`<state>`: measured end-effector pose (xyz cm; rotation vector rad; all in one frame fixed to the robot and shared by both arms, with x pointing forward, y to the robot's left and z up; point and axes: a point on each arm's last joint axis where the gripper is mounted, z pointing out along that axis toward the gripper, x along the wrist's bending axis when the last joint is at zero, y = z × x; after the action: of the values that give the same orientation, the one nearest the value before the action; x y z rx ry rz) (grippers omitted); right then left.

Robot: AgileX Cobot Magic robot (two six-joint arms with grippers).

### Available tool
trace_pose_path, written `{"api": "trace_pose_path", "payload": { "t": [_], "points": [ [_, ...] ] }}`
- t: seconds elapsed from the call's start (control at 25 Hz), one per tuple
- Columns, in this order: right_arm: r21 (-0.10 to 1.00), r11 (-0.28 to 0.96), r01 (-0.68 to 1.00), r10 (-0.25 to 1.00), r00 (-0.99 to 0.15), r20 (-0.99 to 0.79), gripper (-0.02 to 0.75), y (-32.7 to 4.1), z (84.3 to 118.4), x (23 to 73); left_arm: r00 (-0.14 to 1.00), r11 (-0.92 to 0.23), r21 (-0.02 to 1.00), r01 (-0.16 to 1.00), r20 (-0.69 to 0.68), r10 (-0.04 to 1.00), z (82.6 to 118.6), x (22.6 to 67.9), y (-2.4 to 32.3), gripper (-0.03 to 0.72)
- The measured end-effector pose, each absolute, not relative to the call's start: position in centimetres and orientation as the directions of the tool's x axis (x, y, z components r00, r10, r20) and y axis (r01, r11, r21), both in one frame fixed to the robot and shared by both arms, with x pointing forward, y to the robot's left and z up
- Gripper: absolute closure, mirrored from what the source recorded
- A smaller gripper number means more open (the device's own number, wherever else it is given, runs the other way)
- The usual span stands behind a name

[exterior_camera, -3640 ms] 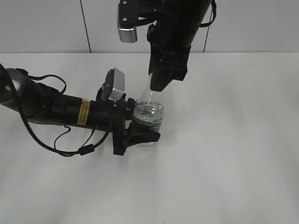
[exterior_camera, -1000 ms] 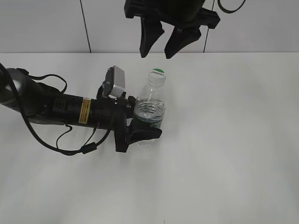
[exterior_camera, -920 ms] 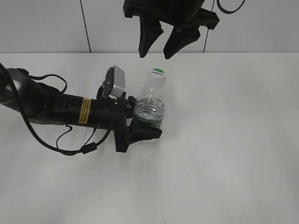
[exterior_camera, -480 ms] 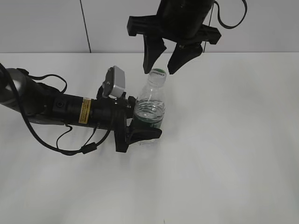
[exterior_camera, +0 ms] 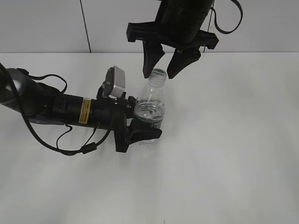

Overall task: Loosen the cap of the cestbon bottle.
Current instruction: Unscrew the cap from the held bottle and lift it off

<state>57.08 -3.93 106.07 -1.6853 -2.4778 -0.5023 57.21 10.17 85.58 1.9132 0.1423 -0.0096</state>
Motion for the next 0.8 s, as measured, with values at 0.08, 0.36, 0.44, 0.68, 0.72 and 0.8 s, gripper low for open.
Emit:
{"api": "trace_pose_path", "payload": {
  "t": [0.08, 0.36, 0.44, 0.68, 0.72, 0.8],
  "points": [
    [0.21, 0.333, 0.919, 0.886, -0.381, 0.263, 0.331, -3.93, 105.97, 57.13, 0.993, -0.333, 0.937, 0.104, -0.076, 0.095, 85.58, 57.21, 10.17, 0.276],
    [0.201, 0.333, 0.921, 0.888, -0.378, 0.263, 0.331, -3.84, 105.56, 57.25, 0.993, -0.333, 0.937, 0.104, -0.076, 0.095, 85.58, 57.21, 10.17, 0.276],
    [0.201, 0.333, 0.921, 0.888, -0.378, 0.263, 0.331, -3.84, 105.56, 57.25, 0.993, -0.333, 0.937, 0.104, -0.076, 0.095, 85.58, 57.21, 10.17, 0.276],
    [0.193, 0.306, 0.932, 0.897, -0.35, 0.268, 0.331, -3.84, 105.56, 57.25, 0.993, -0.333, 0.937, 0.104, -0.076, 0.095, 85.58, 57.21, 10.17, 0.276],
    [0.191, 0.299, 0.935, 0.9, -0.342, 0.27, 0.331, -3.84, 105.56, 57.25, 0.993, -0.333, 0.937, 0.104, -0.076, 0.095, 85.58, 57.21, 10.17, 0.276],
    [0.185, 0.279, 0.942, 0.906, -0.322, 0.274, 0.331, -3.84, 105.56, 57.25, 0.993, -0.333, 0.937, 0.104, -0.076, 0.095, 85.58, 57.21, 10.17, 0.276]
  ]
}}
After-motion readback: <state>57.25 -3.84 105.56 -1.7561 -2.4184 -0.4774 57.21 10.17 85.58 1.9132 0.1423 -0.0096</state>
